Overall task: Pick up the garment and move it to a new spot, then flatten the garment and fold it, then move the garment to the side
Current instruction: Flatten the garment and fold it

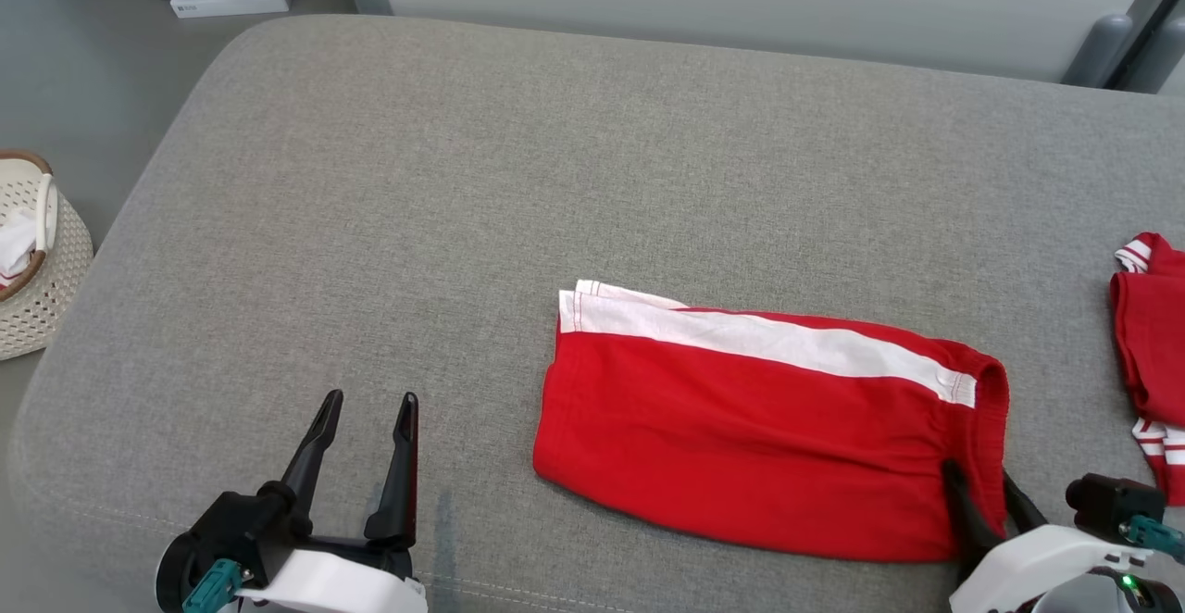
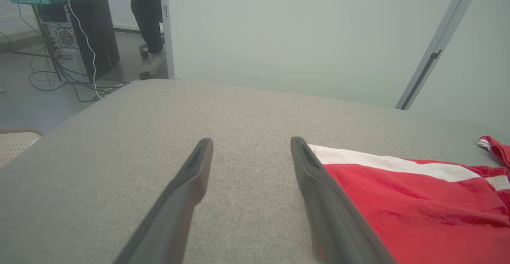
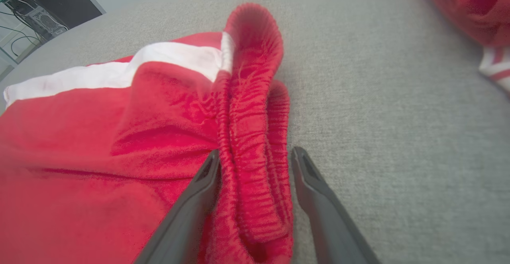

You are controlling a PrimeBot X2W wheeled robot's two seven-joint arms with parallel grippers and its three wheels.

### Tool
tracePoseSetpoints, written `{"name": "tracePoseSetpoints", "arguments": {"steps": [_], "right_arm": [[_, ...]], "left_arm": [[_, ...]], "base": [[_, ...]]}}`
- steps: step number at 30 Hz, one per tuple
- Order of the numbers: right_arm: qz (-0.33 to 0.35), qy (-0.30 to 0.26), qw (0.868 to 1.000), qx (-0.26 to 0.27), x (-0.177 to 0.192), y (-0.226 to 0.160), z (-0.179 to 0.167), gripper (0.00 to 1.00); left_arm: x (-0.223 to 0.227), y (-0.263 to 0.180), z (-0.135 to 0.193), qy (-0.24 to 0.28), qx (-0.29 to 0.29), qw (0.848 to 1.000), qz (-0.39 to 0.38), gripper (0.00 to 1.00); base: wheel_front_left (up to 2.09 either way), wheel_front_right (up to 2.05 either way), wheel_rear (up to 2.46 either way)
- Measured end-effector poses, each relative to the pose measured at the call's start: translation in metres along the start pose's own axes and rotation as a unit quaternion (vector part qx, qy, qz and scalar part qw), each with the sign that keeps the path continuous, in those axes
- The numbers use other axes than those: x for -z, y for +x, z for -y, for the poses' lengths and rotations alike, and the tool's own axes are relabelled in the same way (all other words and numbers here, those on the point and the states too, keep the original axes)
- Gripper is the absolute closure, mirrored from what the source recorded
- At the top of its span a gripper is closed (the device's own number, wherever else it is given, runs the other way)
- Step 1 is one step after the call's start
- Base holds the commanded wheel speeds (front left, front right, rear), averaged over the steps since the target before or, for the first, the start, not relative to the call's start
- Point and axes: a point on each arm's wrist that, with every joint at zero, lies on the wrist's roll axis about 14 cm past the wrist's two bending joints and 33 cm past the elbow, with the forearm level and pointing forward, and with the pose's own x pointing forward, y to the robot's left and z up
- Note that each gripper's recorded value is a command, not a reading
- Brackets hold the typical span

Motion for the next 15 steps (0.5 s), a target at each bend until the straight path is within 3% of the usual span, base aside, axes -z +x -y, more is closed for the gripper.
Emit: {"name": "tracePoseSetpoints", "arguments": {"steps": [1,2,8,15], "right_arm": [[-0.003,0.005,1.0,0.0,0.0,0.002,0.0,0.93],[-0.004,0.008,1.0,-0.001,0.0,0.003,-0.001,1.0],[0.007,0.042,0.999,0.017,-0.004,0.001,0.011,1.0],[0.043,0.06,0.992,0.105,-0.017,-0.027,0.078,1.0]], "left_arm": [[0.001,0.001,0.0,0.0,0.0,1.0,0.0,0.0],[0.001,0.001,0.0,-0.001,-0.001,1.0,0.0,0.0],[0.001,0.005,0.003,0.001,0.005,1.0,0.001,0.0],[0.002,0.009,0.007,0.001,0.014,1.0,0.002,0.0]], "base": [[0.0,0.0,0.0],[0.0,0.0,0.0],[0.0,0.0,0.0],[0.0,0.0,0.0]]}}
